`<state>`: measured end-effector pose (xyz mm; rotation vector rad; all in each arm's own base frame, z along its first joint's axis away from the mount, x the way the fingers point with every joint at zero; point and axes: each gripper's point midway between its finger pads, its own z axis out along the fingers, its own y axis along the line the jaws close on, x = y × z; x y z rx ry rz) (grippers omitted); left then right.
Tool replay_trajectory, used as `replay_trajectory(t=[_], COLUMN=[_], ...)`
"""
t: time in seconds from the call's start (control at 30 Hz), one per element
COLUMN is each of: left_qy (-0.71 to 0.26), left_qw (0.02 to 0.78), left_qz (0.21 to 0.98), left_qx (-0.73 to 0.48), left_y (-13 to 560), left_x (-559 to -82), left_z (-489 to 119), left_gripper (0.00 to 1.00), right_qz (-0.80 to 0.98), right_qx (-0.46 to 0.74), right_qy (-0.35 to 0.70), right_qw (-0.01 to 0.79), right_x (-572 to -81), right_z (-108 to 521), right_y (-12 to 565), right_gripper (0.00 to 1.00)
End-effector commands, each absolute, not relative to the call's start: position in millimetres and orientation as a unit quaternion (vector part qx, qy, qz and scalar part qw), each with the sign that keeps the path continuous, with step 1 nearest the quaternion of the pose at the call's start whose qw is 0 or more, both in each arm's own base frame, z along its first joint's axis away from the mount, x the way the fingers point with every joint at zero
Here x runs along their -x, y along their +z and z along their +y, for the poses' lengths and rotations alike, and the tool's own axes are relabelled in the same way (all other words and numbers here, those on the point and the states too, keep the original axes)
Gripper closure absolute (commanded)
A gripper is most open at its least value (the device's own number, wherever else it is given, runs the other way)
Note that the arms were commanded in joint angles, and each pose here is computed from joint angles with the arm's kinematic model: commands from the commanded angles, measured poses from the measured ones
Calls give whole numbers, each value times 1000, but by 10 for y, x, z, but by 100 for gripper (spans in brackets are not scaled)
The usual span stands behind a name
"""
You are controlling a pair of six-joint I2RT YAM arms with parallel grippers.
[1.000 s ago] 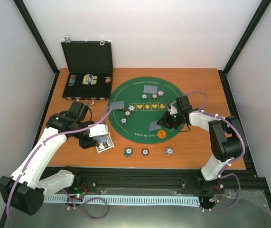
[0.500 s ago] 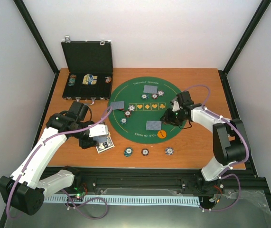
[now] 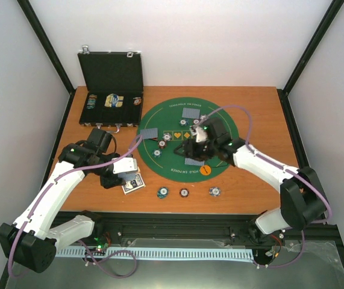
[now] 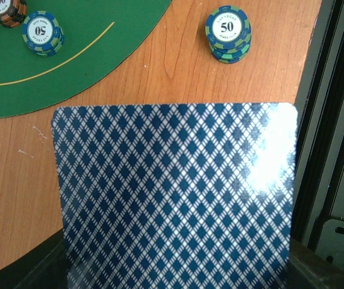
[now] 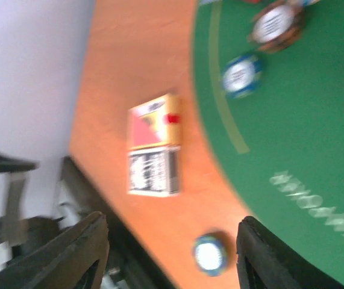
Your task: Distribute texas hold em gaming equipment
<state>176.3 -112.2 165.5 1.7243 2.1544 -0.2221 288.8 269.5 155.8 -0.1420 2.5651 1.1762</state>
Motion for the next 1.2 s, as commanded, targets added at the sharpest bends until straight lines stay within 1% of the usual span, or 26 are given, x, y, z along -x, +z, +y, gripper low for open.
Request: replay_trajectory(t=[0.0, 0.07, 0.2, 0.53, 0.77, 1.17], left_qy=[-79, -78, -77, -75, -73, -70], left_qw=[209, 209, 210, 212, 210, 210], left_qz=[752, 751, 751, 751, 751, 751], left_qx=[-621, -621, -621, -621, -622, -623], left_y=[1807, 1803, 1810, 1837, 1826, 1832], left_x=[-1796, -1797, -1809, -1796, -1790, -1785], left_z=[-1177, -1176, -1176, -1167, -1156, -1146], left_gripper=[82, 82, 82, 82, 82, 82], right_qz=[846, 834, 815, 796, 792, 826], right_qx=[81, 101, 122, 145, 149, 138], right_qy=[511, 532, 561, 587, 591, 545], right_qw=[126, 108, 80, 42, 33, 40], right_x=[-2535, -2350, -2113, -1841, -1783, -1763], right_z=[3329, 3592, 3943, 4394, 4449, 4210], right_y=[1879, 1945, 1986, 1928, 1909, 1672], right_gripper=[40, 38, 37, 38, 38, 39])
